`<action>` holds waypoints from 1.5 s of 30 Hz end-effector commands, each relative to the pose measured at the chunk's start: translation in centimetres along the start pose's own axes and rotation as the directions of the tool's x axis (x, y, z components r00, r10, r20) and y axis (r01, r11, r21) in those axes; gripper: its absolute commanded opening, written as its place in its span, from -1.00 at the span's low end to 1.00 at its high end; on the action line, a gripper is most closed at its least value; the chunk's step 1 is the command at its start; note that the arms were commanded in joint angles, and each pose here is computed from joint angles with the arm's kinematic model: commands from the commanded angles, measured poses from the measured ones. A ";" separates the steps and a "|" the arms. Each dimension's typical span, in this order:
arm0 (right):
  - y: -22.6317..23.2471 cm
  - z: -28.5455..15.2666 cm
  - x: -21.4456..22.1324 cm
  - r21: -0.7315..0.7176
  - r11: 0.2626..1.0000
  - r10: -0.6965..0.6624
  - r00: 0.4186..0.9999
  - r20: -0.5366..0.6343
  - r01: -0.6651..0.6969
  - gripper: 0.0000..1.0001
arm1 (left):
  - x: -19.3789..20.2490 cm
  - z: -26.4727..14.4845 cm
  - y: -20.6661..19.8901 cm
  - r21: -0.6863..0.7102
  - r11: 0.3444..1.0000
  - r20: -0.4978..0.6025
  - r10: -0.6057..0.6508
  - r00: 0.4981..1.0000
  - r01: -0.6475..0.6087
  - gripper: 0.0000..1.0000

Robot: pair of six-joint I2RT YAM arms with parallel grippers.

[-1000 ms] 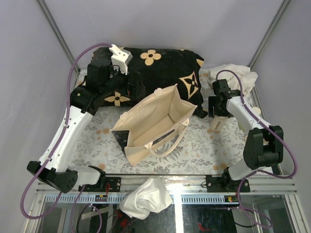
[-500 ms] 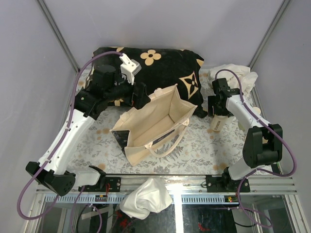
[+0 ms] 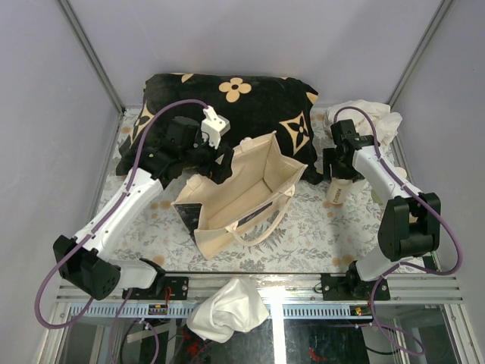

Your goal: Place the personal care products into the canvas bag

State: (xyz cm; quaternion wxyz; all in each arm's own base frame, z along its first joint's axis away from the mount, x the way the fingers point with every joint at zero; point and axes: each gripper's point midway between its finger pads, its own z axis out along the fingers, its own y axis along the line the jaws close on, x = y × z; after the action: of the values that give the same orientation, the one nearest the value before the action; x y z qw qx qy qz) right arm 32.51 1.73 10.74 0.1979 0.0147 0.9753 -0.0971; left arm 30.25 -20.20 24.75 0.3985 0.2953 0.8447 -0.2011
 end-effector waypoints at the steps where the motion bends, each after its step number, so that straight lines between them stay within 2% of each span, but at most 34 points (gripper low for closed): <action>1: 0.6 -3.4 -3.2 -0.067 0.998 0.007 0.995 0.098 0.000 -1.00 | -1.4 0.9 0.5 -0.013 0.999 0.065 0.034 0.997 -0.033 0.70; 6: -0.6 -6.9 -5.5 -0.051 0.999 0.023 0.983 0.182 -0.014 -1.00 | -1.8 1.1 0.6 -0.015 0.999 0.062 0.030 0.998 -0.029 -0.37; 9: -1.4 -8.7 -6.4 -0.029 0.999 0.022 0.978 0.208 -0.017 -1.00 | -2.4 1.0 0.6 -0.016 0.999 0.071 0.031 0.997 -0.030 -0.71; 12: -1.7 -10.7 -7.5 -0.036 0.999 0.027 0.971 0.239 -0.019 -1.00 | -3.1 0.8 0.5 -0.015 0.999 0.083 0.032 0.996 -0.031 -0.73; 18: -3.3 -18.0 -12.0 -0.034 0.999 0.010 0.912 0.409 0.005 -1.00 | -3.2 1.1 0.6 -0.011 0.999 0.082 0.037 0.996 -0.036 -0.73; 20: -3.3 -20.7 -13.5 -0.071 0.997 0.033 0.876 0.480 0.002 -1.00 | -3.1 1.4 0.5 -0.002 0.999 0.080 0.036 0.996 -0.036 -0.73; 24: -0.7 -25.9 -15.5 -0.257 0.963 0.092 0.795 0.599 0.082 -1.00 | -3.3 1.9 0.7 -0.007 0.999 0.095 0.037 0.995 -0.037 -0.72; 29: 1.0 -30.5 -16.3 -0.342 0.918 0.114 0.690 0.715 0.203 -1.00 | -3.0 2.7 0.9 -0.001 0.999 0.090 0.033 0.995 -0.033 -0.73; 34: 3.8 -34.6 -15.7 -0.455 0.813 0.163 0.610 0.776 0.362 -1.00 | -3.1 3.1 0.8 0.005 1.000 0.095 0.028 0.995 -0.028 -0.72; 40: 6.6 -40.4 -14.3 -0.552 0.633 0.271 0.512 0.815 0.543 -1.00 | -3.0 3.3 0.7 0.011 1.000 0.097 0.020 0.995 -0.022 -0.73; 42: 7.4 -41.4 -13.9 -0.573 0.576 0.291 0.509 0.810 0.583 -1.00 | -3.0 3.4 0.7 0.012 1.000 0.099 0.017 0.995 -0.018 -0.73; 45: 9.1 -41.8 -13.2 -0.602 0.496 0.292 0.533 0.794 0.625 -1.00 | -3.1 3.2 0.7 0.010 1.000 0.108 0.017 0.994 -0.019 -0.73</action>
State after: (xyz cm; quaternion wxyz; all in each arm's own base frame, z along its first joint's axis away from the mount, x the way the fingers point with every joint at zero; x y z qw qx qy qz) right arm 31.99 15.39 44.87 0.5351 -0.1699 0.7763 0.2866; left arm 33.39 -21.63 24.72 0.4252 0.2938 0.8322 -0.2009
